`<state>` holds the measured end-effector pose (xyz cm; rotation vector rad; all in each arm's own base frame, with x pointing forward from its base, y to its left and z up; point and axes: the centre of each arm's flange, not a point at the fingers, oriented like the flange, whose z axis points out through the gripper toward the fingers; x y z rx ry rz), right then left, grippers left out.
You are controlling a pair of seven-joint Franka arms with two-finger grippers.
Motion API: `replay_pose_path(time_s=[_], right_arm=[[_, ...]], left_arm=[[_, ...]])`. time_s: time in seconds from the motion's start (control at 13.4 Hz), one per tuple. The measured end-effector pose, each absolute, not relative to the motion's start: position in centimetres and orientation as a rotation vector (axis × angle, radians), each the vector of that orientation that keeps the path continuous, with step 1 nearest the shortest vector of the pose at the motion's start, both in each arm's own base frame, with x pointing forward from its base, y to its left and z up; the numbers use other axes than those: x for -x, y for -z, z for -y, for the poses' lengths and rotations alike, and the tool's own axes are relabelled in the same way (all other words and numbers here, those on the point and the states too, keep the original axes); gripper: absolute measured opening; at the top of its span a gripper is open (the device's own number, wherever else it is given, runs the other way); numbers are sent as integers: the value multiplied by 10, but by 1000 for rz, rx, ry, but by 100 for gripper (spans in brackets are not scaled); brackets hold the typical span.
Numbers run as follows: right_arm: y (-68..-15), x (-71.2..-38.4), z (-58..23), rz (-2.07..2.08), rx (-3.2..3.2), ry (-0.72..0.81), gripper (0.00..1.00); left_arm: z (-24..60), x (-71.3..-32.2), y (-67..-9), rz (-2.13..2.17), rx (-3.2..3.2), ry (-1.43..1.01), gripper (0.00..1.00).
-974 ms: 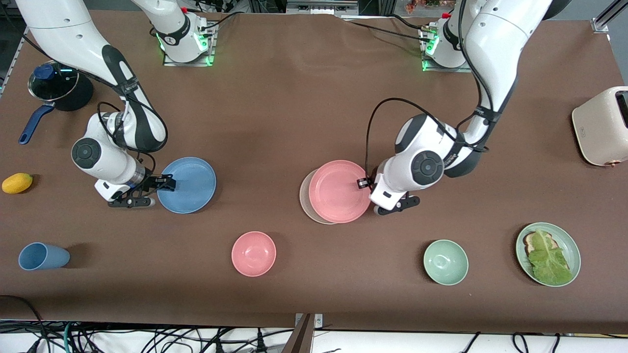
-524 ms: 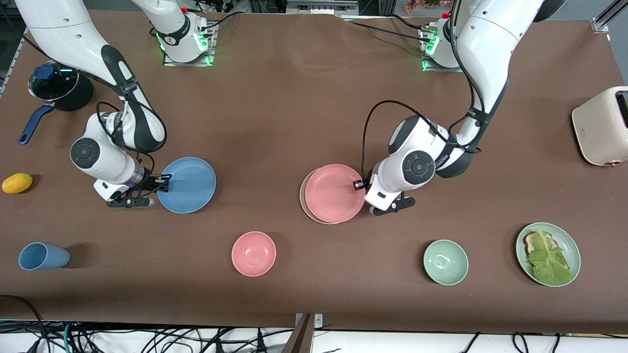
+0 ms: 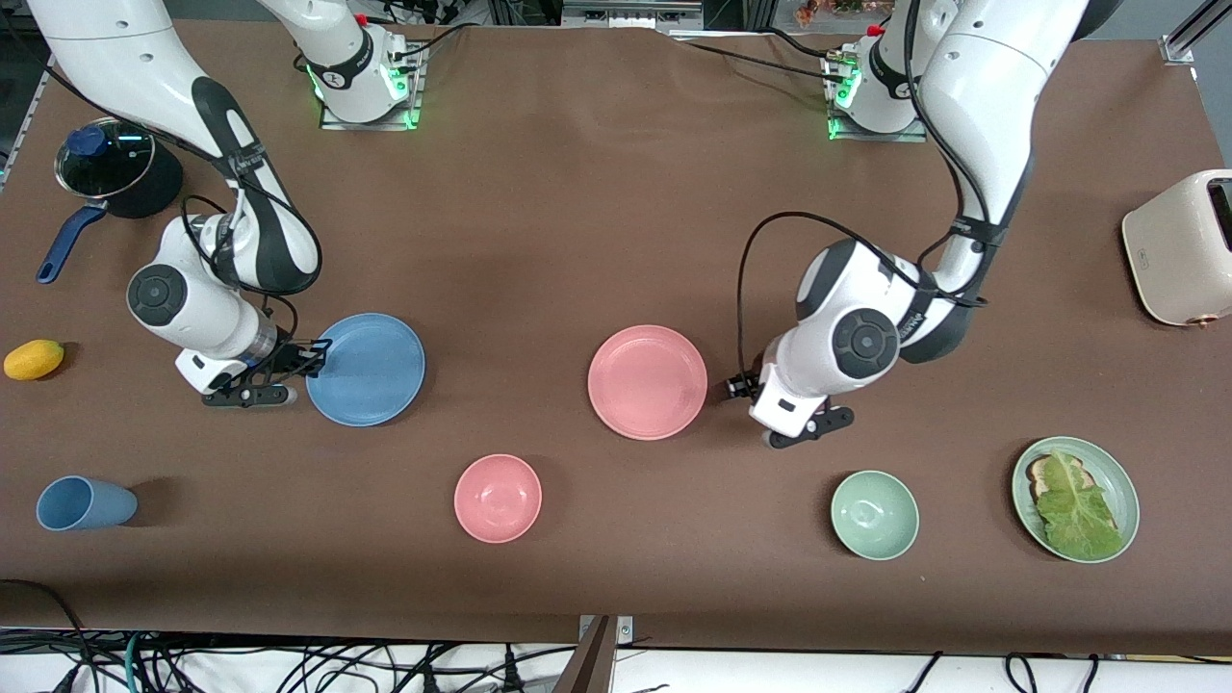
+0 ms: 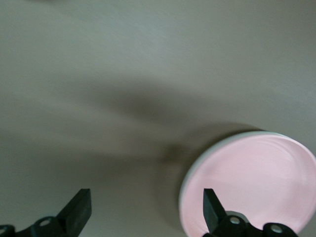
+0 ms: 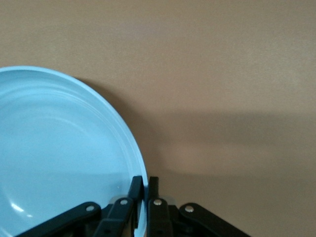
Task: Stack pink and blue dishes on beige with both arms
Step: 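Release the pink plate with the left gripper and withdraw it, then lift the blue plate with the right gripper while the left gripper returns home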
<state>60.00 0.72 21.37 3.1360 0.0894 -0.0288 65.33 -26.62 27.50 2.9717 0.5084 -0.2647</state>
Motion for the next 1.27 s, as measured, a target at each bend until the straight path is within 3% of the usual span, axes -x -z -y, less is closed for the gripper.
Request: replay_pose_path(time_s=[0.22,0.67,1.27], right_arm=[[-253,-615,-18,-116,-3140,66,5],[-400,-660,-111,-310,-3165,54,5],[-393,-616,-292,-105,-3221,92,5]], left_arm=[[213,-666,-280,-443,-2997,310,100],[94,-679,-307,-355,-3004,392,100],[28,-662,-370,-343,-3167,465,100]])
